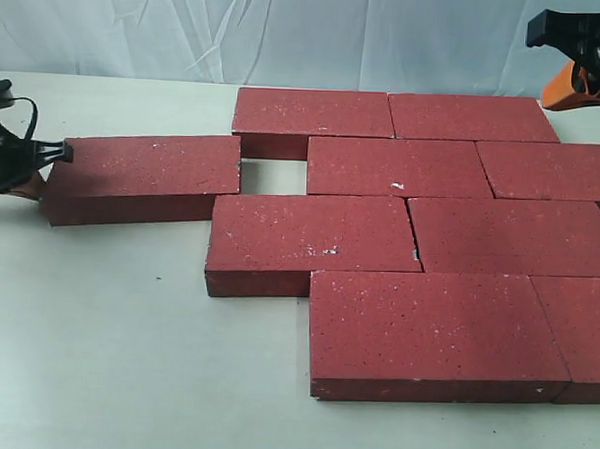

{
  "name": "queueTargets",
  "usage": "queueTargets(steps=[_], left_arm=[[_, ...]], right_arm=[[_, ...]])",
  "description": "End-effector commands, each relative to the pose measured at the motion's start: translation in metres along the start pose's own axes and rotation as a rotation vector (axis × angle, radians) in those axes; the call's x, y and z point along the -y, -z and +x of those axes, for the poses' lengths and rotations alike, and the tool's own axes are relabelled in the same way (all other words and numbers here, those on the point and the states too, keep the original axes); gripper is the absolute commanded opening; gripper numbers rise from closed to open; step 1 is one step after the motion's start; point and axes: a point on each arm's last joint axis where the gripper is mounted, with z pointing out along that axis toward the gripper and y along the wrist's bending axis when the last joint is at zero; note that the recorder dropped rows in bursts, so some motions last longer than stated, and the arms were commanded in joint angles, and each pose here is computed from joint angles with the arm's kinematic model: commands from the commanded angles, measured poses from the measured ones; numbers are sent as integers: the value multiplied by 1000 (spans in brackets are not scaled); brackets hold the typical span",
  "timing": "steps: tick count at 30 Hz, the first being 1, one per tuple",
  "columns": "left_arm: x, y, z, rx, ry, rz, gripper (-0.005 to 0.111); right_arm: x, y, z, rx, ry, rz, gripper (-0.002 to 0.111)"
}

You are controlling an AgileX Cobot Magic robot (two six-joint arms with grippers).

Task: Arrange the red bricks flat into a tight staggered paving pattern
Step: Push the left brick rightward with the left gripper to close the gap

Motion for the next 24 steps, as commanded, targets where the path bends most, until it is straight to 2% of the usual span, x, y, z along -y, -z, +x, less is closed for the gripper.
queueTargets(steps=[1, 9, 15, 24], left_arm=[[10, -15, 2, 19, -16, 105, 0], [42, -42, 16, -40, -93, 161, 0], [65, -48, 22, -48, -144, 171, 0], [78, -50, 25, -51, -135, 196, 0]], right_arm=[[1, 1, -1, 22, 4, 4, -1], [2, 1, -1, 23, 6, 6, -1], [2, 1, -1, 23, 6, 6, -1], [2, 1, -1, 23, 6, 6, -1]])
